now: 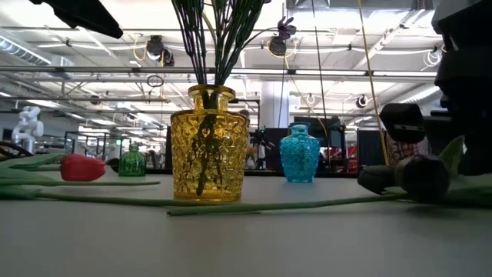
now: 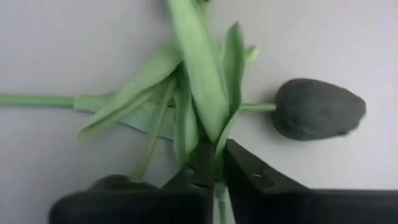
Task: Sort flowers into vase by color
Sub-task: Put the bottom black flower into the green vase
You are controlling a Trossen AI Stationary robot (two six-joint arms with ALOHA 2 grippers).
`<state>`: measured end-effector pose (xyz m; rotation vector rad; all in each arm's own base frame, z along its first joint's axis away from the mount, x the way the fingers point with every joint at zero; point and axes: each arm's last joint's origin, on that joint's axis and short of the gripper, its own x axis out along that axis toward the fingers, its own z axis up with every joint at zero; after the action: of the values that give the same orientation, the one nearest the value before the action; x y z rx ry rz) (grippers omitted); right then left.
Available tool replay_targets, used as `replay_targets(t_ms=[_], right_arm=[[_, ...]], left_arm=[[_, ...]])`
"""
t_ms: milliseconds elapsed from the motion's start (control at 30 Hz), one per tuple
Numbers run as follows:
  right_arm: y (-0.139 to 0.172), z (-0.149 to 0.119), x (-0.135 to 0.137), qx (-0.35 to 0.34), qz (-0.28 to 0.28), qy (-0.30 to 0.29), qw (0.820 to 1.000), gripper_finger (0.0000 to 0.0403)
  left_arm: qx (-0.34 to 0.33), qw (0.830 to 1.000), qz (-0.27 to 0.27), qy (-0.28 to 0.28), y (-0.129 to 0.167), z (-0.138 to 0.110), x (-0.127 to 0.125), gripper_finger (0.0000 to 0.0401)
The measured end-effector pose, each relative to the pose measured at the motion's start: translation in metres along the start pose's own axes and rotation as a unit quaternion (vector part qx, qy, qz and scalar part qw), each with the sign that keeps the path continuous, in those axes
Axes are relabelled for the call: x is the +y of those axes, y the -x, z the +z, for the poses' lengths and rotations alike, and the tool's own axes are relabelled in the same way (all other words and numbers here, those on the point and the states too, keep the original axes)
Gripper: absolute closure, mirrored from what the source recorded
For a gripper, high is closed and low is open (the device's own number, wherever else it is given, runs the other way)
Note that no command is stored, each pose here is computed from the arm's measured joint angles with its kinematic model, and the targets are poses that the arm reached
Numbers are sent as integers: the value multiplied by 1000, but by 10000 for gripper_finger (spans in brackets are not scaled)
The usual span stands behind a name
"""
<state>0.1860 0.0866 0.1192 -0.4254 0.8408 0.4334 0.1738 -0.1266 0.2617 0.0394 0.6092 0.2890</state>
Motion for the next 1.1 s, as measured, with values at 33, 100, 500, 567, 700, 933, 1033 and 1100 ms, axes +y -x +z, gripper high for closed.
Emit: replay_targets(t_ms=[33,100,500,567,700,933,1033,1100], right_arm=[[0,0,0,0,0,3,1000,394],[0,0,0,0,0,10,1000,391],[16,9,-3,-46,-12,34,998,400],[25,15,-5,-57,-15,33,998,400],[47,30,-10,-86,-22,31,996,401],[95,60,-20,-190,-51,19,980,402],[115,70,-26,-229,-95,5,969,402],[128,76,-31,-259,-143,-12,955,402]], left_arm=[[0,1000,0,0,0,0,0,276],[0,1000,0,0,0,0,0,276],[0,1000,0,0,0,0,0,276],[0,1000,0,0,0,0,0,276],[0,1000,0,0,0,0,0,276],[-1,1000,0,0,0,0,0,276],[-15,1000,19,0,0,1,1,276],[-32,999,43,-1,0,2,2,276]])
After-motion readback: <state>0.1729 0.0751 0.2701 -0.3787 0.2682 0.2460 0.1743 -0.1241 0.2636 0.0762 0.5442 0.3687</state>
